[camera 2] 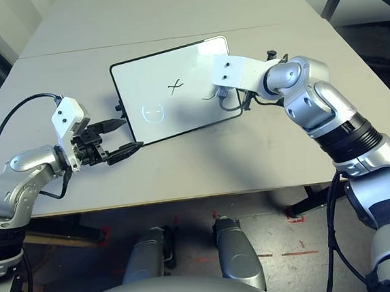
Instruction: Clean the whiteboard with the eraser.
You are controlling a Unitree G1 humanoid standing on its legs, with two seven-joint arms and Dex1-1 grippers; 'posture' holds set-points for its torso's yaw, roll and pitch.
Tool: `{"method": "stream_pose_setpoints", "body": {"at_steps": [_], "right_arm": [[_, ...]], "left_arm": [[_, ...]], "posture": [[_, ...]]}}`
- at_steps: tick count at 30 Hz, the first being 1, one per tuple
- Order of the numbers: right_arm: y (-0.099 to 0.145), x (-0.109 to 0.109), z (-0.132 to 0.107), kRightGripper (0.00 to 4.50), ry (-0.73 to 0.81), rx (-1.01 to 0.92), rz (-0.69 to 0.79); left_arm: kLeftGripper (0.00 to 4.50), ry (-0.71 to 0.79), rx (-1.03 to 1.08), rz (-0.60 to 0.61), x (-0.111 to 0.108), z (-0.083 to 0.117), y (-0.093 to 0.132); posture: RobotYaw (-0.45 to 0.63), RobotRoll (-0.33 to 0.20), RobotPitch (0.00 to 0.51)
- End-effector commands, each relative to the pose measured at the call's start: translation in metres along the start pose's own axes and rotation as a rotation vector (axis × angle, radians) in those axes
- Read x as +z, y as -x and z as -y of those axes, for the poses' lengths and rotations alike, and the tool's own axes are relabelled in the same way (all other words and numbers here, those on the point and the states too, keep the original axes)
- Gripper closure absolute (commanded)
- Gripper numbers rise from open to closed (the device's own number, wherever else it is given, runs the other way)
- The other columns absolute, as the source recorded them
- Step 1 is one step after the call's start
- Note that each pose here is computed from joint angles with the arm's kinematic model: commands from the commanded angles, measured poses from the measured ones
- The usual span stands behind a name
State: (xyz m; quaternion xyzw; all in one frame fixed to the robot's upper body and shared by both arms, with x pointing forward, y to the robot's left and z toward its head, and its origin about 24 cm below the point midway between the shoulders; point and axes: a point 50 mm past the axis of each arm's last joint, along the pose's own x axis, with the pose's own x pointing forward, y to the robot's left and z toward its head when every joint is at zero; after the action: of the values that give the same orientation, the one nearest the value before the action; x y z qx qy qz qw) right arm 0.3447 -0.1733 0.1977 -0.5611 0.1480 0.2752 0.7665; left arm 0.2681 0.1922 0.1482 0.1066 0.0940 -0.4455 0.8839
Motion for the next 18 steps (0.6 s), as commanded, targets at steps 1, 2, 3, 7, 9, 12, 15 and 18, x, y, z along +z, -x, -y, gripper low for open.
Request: {"method": "stream_pose_setpoints", "body": {"at_steps": [1, 2, 3, 7, 9, 12, 15, 18], "right_arm": [[-0.008, -0.003, -0.006, 4.14, 0.036, 0.008, -0.013], [-0.009, -0.003, -0.006, 4.14, 0.037, 0.010, -0.013], [-0.010, -0.003, -0.007, 4.14, 0.045, 0.010, -0.016], [-0.015, -0.003, -0.010, 4.14, 0.071, 0.009, -0.017], [-0.017, -0.001, -0.013, 4.14, 0.084, 0.009, -0.012], [-0.020, 0.001, -0.017, 4.14, 0.111, 0.014, -0.007], [-0.022, 0.003, -0.022, 4.14, 0.124, 0.020, 0.001], [-0.025, 0.006, -0.029, 4.14, 0.132, 0.029, 0.009]], "left_arm": [[0.00, -0.002, -0.003, -0.019, -0.003, 0.001, -0.001], [0.00, -0.002, -0.001, -0.018, -0.003, 0.001, -0.001], [0.00, -0.003, 0.001, -0.018, -0.002, 0.001, -0.001], [0.00, -0.006, 0.005, -0.019, -0.002, 0.000, 0.000], [0.00, -0.007, 0.006, -0.020, -0.002, 0.000, 0.000], [0.00, -0.008, 0.007, -0.021, -0.002, 0.000, 0.001], [0.00, -0.009, 0.008, -0.022, -0.002, -0.001, 0.001], [0.00, -0.010, 0.010, -0.024, -0.002, -0.001, 0.001]], "posture": [[-0.17, 0.000, 0.113], [-0.17, 0.000, 0.113], [-0.17, 0.000, 0.113], [-0.17, 0.000, 0.114], [-0.17, 0.000, 0.114], [-0.16, 0.000, 0.117], [-0.16, 0.000, 0.117], [-0.16, 0.000, 0.117]]}}
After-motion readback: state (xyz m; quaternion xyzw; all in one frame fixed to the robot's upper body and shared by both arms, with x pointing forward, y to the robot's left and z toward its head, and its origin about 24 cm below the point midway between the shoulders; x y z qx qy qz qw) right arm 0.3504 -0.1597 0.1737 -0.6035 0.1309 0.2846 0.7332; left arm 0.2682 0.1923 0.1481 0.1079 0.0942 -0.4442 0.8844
